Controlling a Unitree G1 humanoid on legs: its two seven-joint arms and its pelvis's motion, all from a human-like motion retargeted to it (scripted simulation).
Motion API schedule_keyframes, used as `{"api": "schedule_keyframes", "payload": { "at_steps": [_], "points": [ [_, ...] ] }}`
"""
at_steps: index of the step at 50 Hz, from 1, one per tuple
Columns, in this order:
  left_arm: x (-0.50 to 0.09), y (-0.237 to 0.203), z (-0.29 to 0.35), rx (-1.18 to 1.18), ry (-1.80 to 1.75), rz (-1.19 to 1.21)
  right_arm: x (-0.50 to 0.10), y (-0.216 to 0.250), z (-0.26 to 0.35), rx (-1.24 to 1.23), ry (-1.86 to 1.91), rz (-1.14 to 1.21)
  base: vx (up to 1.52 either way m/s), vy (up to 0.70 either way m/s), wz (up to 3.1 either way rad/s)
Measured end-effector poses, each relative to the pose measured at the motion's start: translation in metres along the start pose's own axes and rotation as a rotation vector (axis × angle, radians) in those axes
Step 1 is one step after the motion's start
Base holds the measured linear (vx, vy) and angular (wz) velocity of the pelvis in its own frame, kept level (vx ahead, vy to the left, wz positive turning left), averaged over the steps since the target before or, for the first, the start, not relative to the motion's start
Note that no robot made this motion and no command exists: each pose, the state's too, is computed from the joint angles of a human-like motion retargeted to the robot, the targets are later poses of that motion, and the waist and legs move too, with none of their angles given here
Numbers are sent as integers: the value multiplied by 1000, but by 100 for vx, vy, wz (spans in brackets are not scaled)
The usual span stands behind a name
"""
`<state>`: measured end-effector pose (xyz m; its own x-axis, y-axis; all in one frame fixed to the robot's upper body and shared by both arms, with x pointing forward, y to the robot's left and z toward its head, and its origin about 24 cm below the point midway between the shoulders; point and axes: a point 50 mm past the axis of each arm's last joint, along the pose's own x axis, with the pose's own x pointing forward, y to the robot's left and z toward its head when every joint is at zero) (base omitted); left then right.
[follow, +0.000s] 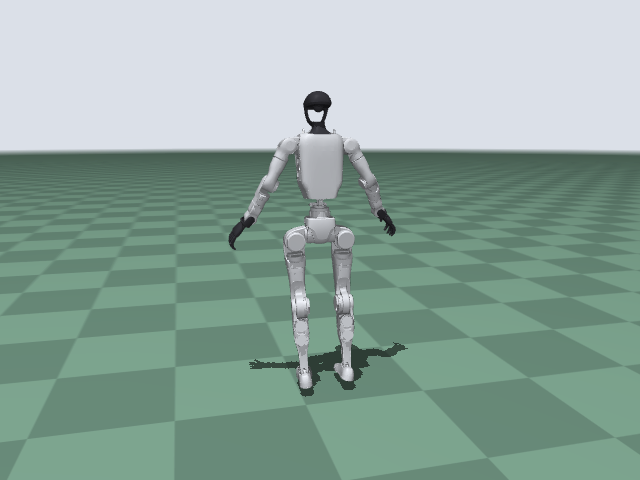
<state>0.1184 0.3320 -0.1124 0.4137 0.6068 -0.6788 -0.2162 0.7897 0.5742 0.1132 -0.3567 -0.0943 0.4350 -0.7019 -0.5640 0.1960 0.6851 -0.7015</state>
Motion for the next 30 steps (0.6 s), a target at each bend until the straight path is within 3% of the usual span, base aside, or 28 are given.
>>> {"api": "schedule_keyframes", "payload": {
  "at_steps": [6,13,17,21,30],
  "points": [
    [-16,-64,3,-117,23,-256,-19,48,-1,-53,-57,224,-3,0,2],
    [-32,-111,50,118,-194,-559,-55,103,39,-192,-342,466,-12,-2,19],
    [-37,-108,95,279,-431,-481,-73,117,59,-270,-509,486,-11,-2,-7],
    [-49,-117,160,286,-625,-376,-79,119,52,-275,-531,450,-5,0,-46],
    [-80,-114,255,260,-843,-254,-83,109,2,-96,-266,467,17,0,-54]
  ]
}}
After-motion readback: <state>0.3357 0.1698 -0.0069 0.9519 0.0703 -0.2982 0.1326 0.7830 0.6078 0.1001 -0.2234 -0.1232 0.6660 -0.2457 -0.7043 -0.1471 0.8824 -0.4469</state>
